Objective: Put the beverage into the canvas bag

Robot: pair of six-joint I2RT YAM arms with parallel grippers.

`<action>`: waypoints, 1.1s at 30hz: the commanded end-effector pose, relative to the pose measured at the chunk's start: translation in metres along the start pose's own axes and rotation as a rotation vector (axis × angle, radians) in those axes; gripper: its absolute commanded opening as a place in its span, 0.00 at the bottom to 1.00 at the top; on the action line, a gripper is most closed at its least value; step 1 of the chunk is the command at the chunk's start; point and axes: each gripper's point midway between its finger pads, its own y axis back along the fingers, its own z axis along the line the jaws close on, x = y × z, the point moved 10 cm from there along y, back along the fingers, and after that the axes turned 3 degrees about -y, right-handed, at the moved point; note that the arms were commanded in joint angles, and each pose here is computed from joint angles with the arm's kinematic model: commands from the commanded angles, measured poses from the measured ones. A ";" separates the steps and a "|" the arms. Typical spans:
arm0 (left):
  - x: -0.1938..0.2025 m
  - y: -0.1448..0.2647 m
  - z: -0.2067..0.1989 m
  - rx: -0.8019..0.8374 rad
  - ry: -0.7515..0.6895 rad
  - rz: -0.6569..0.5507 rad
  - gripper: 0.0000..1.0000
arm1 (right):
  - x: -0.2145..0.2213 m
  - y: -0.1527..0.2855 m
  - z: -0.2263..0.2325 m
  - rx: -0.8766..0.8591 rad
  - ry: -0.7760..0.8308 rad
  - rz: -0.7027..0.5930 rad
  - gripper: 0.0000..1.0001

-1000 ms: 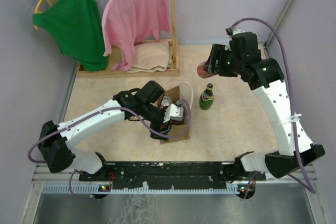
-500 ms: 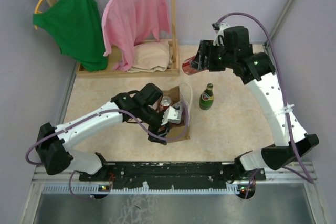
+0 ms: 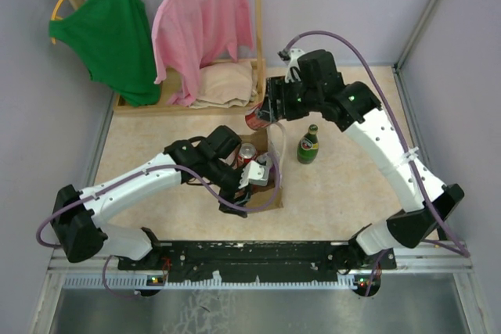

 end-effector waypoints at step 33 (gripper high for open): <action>-0.025 0.045 0.019 -0.139 0.131 -0.219 0.77 | 0.100 -0.013 0.023 0.055 0.036 0.285 0.00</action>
